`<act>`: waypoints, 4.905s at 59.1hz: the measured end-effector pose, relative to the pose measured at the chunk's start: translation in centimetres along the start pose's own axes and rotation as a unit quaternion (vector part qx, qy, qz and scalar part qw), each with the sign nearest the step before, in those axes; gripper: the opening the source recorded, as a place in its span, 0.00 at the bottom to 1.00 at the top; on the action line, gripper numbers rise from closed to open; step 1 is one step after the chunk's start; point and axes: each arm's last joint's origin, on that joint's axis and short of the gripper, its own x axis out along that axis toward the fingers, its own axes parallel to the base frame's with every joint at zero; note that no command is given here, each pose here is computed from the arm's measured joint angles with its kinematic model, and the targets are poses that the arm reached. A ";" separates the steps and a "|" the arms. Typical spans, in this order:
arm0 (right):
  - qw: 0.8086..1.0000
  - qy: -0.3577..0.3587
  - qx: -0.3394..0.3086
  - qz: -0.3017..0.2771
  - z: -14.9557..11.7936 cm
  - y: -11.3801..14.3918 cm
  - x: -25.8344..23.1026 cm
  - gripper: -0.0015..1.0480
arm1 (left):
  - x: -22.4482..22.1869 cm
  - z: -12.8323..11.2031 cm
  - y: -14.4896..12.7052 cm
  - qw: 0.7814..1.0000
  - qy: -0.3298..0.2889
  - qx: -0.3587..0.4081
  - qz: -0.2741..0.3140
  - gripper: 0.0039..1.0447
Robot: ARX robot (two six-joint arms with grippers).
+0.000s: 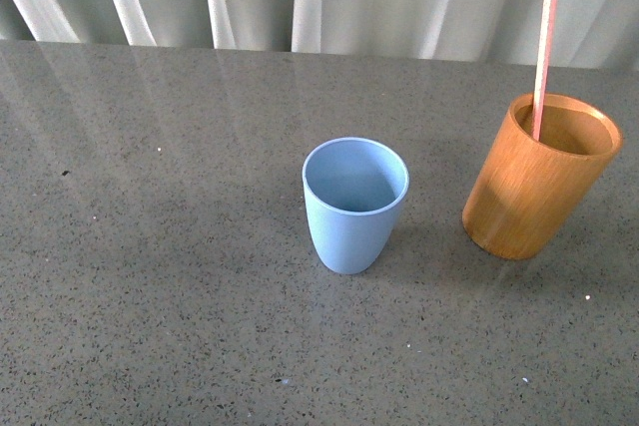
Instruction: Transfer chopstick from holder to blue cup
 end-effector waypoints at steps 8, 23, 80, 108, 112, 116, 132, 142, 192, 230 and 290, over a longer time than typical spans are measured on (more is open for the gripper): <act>1.000 0.000 0.000 0.000 0.0 0.0 0.0 0.90 | -0.4 0.0 0.0 1.000 0.001 0.000 0.000 0.03; 1.000 0.000 0.000 0.000 0.0 0.0 0.0 0.90 | -1.0 0.1 0.0 1.000 0.000 0.000 0.000 0.03; 1.000 0.000 0.000 0.000 0.0 0.0 0.0 0.90 | -2.7 -0.3 0.0 1.000 0.003 0.001 0.000 0.61; 0.972 0.216 0.032 0.086 1.7 -1.8 8.2 0.90 | -2.7 -0.3 0.0 1.000 0.003 0.001 0.000 0.94; 0.969 0.223 0.030 0.105 1.3 -1.7 9.6 0.90 | -2.7 -0.3 0.0 1.000 0.003 0.001 0.000 0.94; 0.967 0.223 0.026 0.123 0.9 -1.4 11.1 0.90 | -2.7 -0.3 0.0 1.000 0.003 0.001 0.000 0.94; 0.958 0.229 0.008 0.171 -0.2 -0.3 15.3 0.90 | -2.7 -0.3 0.0 1.000 0.003 0.001 0.000 0.94; 0.957 0.230 -0.003 0.177 -0.8 0.3 17.1 0.90 | -2.7 -0.3 0.0 1.000 0.003 0.001 0.000 0.94; 0.958 0.225 -0.028 0.174 -2.1 2.6 24.5 0.90 | -2.7 -0.2 0.0 1.000 0.003 0.001 0.000 0.94; 0.954 0.218 -0.029 0.203 -2.3 5.7 26.4 0.43 | -2.7 -0.2 0.0 1.000 0.003 0.001 0.000 0.94; 0.968 -0.036 0.019 0.247 16.2 8.7 20.0 0.02 | -2.7 -0.2 0.0 1.000 0.003 0.001 0.000 0.94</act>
